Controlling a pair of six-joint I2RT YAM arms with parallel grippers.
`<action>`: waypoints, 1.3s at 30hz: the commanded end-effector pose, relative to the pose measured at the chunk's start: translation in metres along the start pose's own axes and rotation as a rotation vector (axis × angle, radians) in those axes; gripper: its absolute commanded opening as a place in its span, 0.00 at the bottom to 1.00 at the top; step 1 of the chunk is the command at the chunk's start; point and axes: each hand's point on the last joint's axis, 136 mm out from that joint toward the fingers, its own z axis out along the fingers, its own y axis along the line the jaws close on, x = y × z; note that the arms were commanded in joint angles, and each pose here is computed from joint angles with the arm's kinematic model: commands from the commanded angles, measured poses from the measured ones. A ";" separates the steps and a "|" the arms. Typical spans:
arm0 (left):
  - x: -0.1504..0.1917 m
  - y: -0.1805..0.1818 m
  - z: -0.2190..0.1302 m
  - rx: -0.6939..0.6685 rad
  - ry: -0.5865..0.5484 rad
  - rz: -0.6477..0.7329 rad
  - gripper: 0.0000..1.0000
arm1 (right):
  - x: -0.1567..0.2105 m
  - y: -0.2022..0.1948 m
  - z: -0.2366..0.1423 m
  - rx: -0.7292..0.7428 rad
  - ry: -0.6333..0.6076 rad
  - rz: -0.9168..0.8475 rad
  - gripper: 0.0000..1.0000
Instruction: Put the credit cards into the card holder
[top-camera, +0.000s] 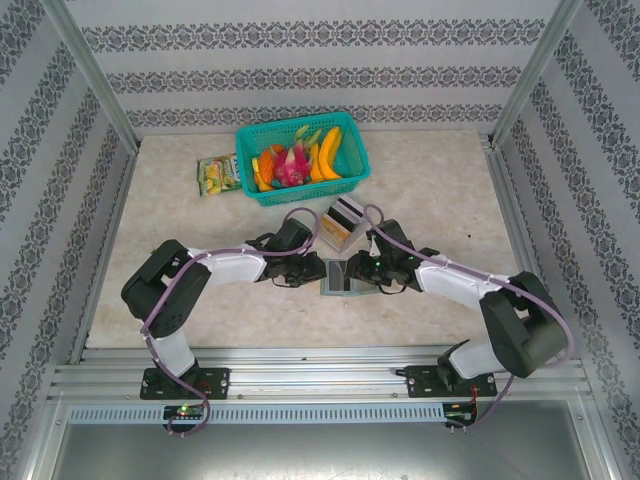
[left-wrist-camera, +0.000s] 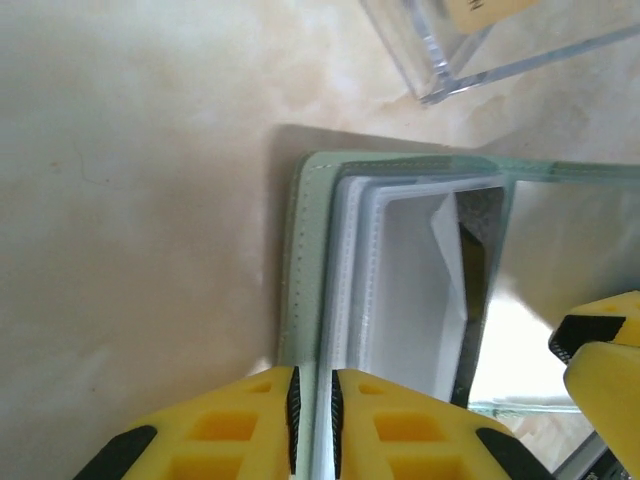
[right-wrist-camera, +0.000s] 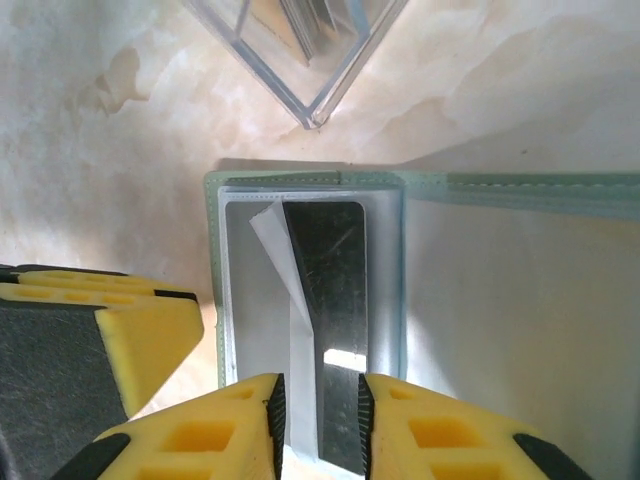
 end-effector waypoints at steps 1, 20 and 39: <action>0.003 -0.001 -0.009 -0.011 -0.018 0.017 0.21 | -0.008 -0.012 -0.013 0.077 -0.039 -0.026 0.29; 0.003 -0.041 -0.004 0.200 0.020 -0.003 0.35 | 0.001 -0.033 -0.001 0.171 0.026 0.014 0.31; -0.010 -0.029 -0.015 0.107 -0.057 -0.011 0.43 | -0.035 0.011 -0.035 0.047 -0.114 -0.105 0.33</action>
